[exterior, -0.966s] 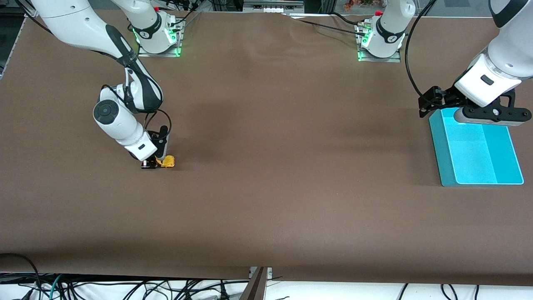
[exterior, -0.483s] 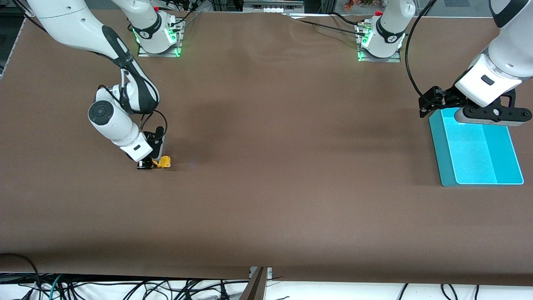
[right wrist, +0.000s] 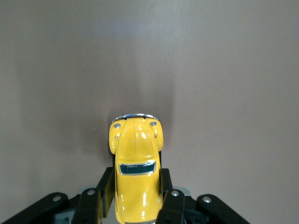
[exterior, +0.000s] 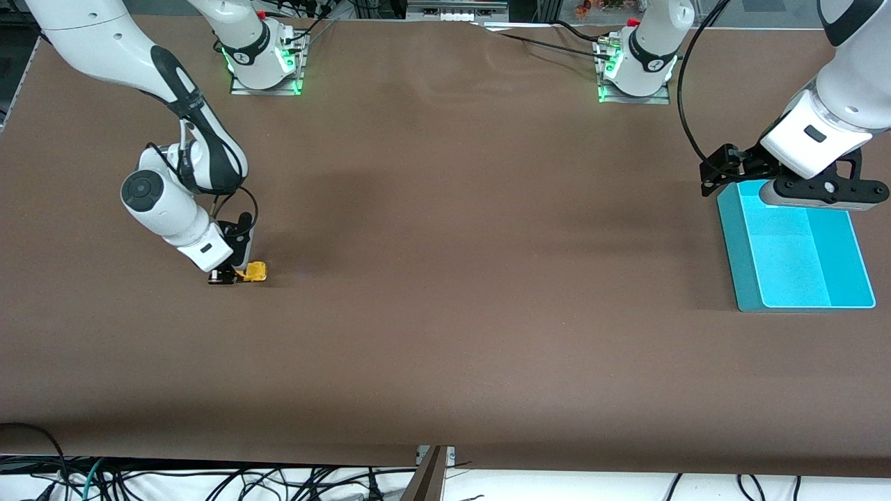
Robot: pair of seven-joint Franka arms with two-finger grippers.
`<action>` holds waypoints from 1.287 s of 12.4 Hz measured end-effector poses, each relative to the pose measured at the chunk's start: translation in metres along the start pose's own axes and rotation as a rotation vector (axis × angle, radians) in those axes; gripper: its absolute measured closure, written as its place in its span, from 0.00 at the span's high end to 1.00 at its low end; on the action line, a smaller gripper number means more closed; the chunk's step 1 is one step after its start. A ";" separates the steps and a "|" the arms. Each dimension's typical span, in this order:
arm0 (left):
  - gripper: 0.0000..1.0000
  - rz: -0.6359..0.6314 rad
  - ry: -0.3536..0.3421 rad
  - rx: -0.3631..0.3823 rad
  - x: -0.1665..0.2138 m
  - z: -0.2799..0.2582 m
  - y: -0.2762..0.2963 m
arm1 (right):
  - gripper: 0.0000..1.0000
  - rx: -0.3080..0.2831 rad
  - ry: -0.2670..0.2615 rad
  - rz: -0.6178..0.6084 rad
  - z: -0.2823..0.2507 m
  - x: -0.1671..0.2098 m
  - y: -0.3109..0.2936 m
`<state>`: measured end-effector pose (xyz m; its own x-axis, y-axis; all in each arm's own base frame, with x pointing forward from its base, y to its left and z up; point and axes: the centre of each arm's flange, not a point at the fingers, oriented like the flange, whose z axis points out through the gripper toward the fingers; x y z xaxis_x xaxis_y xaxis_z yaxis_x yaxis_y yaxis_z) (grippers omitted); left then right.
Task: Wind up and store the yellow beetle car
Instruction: 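Drag the held car backward along the table with the right gripper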
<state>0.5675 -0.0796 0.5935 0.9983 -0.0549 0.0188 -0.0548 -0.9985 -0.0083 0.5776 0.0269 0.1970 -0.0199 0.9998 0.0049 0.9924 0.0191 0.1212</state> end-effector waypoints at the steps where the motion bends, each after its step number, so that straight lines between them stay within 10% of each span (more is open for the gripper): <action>1: 1.00 0.000 0.000 0.000 0.000 0.000 0.000 | 0.43 0.000 -0.002 -0.004 0.000 -0.010 0.000; 16: 1.00 0.000 0.000 0.000 0.000 0.000 0.000 | 0.43 -0.007 -0.011 -0.067 0.000 -0.128 0.002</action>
<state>0.5675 -0.0797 0.5935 0.9983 -0.0551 0.0188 -0.0550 -0.9985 -0.0083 0.5822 -0.1014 0.1964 -0.0846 0.9963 -0.0148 0.9881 0.0858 0.1279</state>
